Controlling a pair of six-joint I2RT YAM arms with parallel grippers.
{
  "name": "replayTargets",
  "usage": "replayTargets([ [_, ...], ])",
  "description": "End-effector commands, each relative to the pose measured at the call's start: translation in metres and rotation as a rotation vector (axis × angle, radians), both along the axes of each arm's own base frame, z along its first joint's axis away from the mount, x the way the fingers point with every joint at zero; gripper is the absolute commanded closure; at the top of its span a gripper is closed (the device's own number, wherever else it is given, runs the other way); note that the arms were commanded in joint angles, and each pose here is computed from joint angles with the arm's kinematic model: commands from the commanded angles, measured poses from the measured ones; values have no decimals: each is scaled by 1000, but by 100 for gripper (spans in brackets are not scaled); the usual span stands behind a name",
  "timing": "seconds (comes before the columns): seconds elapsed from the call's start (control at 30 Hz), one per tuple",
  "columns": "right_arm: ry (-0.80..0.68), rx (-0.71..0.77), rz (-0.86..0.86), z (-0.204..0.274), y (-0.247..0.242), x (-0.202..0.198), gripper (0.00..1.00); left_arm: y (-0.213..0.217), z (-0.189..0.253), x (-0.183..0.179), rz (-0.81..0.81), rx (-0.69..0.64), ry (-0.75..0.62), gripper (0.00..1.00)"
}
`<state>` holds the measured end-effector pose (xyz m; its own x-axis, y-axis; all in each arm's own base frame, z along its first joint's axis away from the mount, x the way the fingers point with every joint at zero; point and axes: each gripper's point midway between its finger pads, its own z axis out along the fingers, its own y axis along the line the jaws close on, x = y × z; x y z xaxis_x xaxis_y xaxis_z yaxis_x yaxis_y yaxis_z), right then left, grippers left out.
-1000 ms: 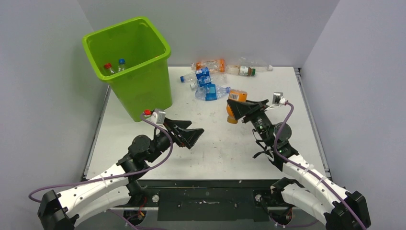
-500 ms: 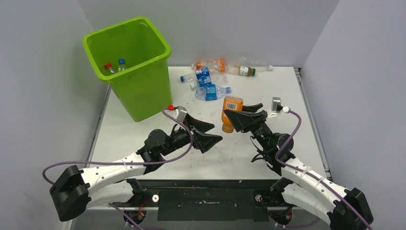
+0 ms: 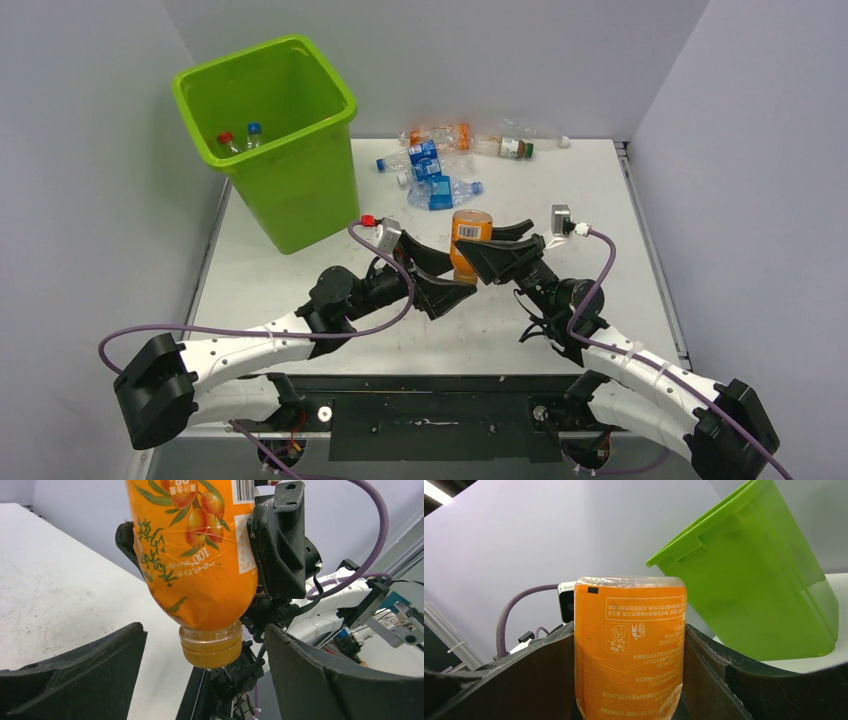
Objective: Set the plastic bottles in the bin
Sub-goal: Place the plastic bottle in the trash bin.
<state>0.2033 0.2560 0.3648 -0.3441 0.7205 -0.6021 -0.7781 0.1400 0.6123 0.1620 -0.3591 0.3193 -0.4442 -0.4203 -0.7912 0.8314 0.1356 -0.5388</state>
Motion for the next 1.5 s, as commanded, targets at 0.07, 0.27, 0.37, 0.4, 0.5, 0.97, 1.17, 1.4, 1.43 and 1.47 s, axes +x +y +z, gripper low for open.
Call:
replayTargets([
  [0.07,-86,48,23,24,0,-15,61,-2,38,-7,-20,-84,-86,39],
  [0.27,-84,39,24,22,4,-18,59,-3,37,-11,-32,-76,-99,78],
  [0.37,-48,0,30,19,8,-15,19,-1,35,-9,-11,-45,-121,100],
  [0.4,-43,-29,29,19,10,-14,5,1,34,-7,10,-26,-131,100],
  [0.5,-15,-138,-6,23,8,-12,10,17,27,5,122,107,-221,100],
  [0.97,64,-880,-31,-2,-25,-25,10,135,-5,36,318,1091,-1171,100],
  [1.17,53,-879,39,-8,-23,-40,10,148,-5,58,412,1372,-1646,100],
  [1.4,98,-993,237,-38,2,-45,10,124,-2,55,319,1380,-1851,100],
  [1.43,105,-1001,262,-43,7,-45,10,120,-1,54,308,1373,-1868,100],
  [1.47,111,-1012,271,-48,9,-44,10,117,2,53,304,1365,-1882,100],
])
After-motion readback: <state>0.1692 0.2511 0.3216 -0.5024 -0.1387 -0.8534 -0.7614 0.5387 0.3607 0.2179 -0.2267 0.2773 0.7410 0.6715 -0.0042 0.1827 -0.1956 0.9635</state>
